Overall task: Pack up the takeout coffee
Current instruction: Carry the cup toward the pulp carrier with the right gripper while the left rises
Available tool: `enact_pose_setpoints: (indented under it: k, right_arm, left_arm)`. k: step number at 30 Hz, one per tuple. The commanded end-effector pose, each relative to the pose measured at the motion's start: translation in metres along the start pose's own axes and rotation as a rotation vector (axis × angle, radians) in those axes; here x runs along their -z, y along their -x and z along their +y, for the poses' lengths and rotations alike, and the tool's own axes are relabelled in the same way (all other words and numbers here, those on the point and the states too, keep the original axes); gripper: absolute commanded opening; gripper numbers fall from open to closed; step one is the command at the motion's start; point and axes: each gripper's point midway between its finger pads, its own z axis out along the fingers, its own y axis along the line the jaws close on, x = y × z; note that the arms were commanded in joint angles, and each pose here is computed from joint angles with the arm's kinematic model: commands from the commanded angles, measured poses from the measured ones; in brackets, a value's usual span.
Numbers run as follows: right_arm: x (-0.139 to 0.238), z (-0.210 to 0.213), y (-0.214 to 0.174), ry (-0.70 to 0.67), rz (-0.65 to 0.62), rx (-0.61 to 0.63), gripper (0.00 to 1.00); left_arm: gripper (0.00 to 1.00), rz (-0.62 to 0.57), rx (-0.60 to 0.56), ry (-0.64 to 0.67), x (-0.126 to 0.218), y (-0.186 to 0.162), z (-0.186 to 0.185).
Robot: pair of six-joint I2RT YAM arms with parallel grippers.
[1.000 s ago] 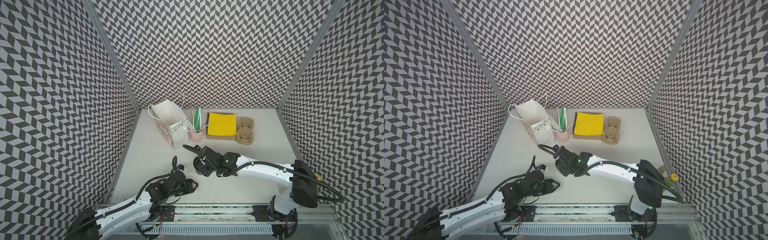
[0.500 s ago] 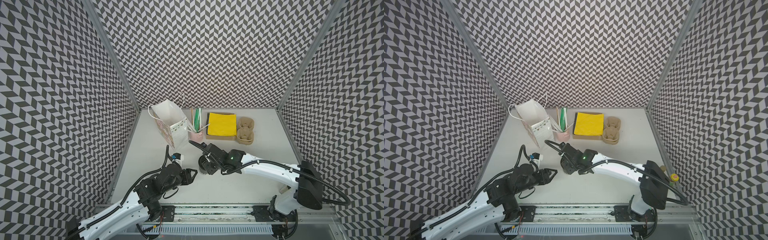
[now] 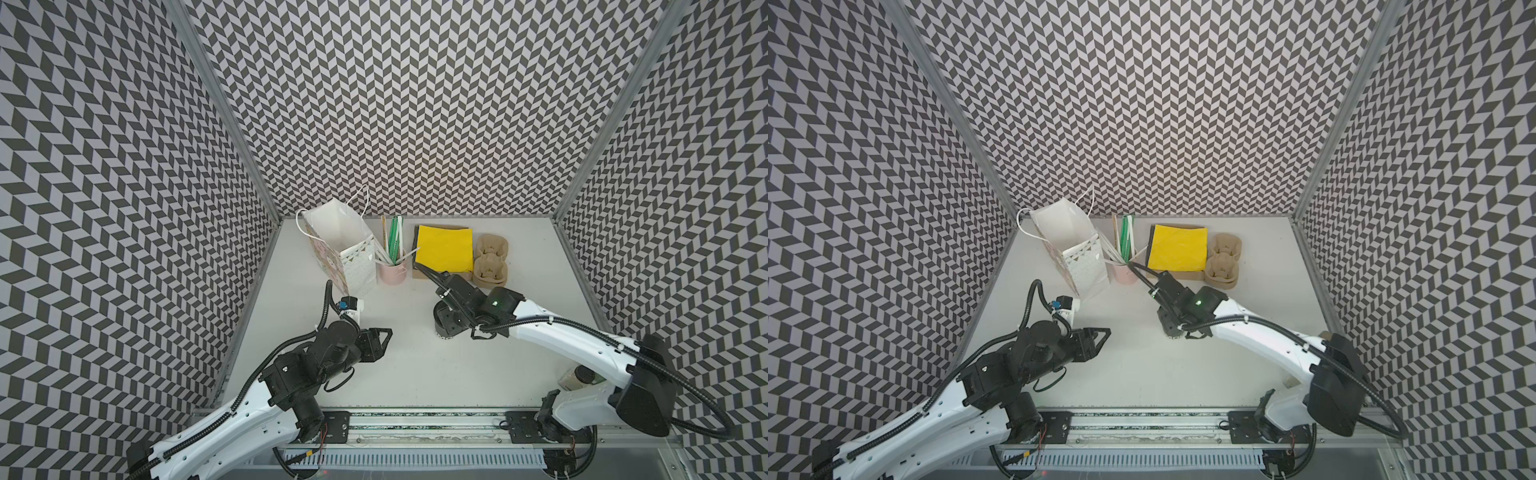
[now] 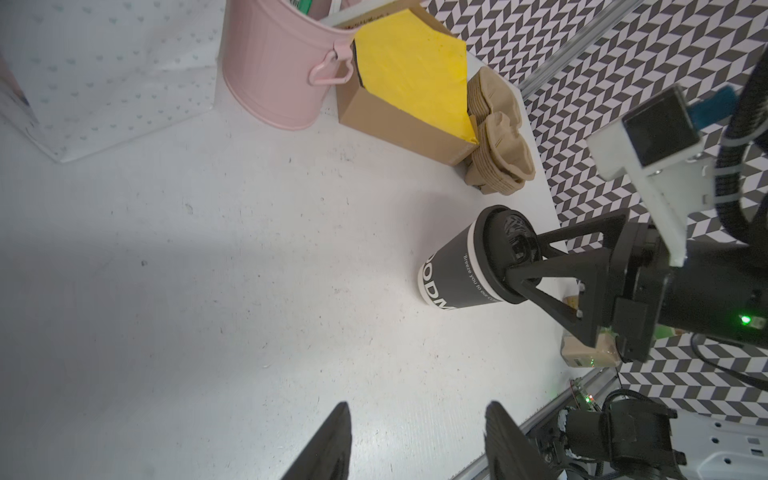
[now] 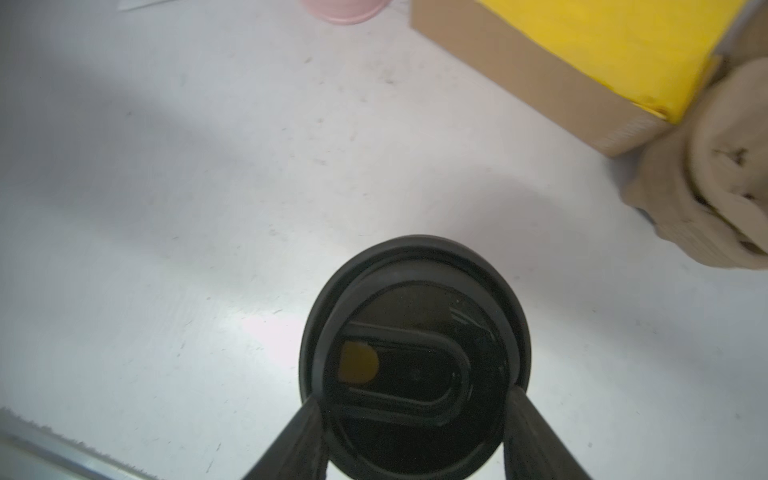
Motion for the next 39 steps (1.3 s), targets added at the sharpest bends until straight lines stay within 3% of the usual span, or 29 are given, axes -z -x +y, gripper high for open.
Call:
enact_pose_setpoints:
  k: [1, 7, 10, 18, 25, 35, 39]
  right_arm:
    - [0.01, -0.049, 0.003, -0.13, -0.036, -0.113, 0.53]
    - [0.011, -0.104, 0.002, -0.173, -0.057, -0.251, 0.53]
    - [0.014, -0.123, 0.001, -0.223, -0.087, -0.282, 0.49]
    - [0.009, -0.13, -0.001, -0.191, -0.065, -0.323, 0.52]
    - [-0.01, -0.13, -0.01, -0.171, -0.013, -0.341, 0.52]
    - [-0.018, -0.135, -0.015, -0.194, 0.019, -0.345, 0.55]
    - [-0.022, -0.132, -0.017, -0.184, 0.037, -0.338, 0.58]
  left_arm:
    - [0.53, -0.052, -0.054, 0.019, 0.002, 0.022, -0.008]
    - [0.54, -0.037, -0.097, 0.015, -0.008, 0.051, -0.017]
    - [0.54, -0.048, -0.112, 0.018, -0.012, 0.07, -0.017]
    - [0.53, -0.085, -0.141, 0.061, -0.024, 0.105, -0.002]
    - [0.54, -0.201, -0.223, 0.078, -0.008, 0.136, -0.002]
    - [0.56, -0.296, -0.253, 0.125, 0.005, 0.133, 0.016]
    - [0.57, -0.283, -0.258, 0.123, 0.002, 0.129, 0.018]
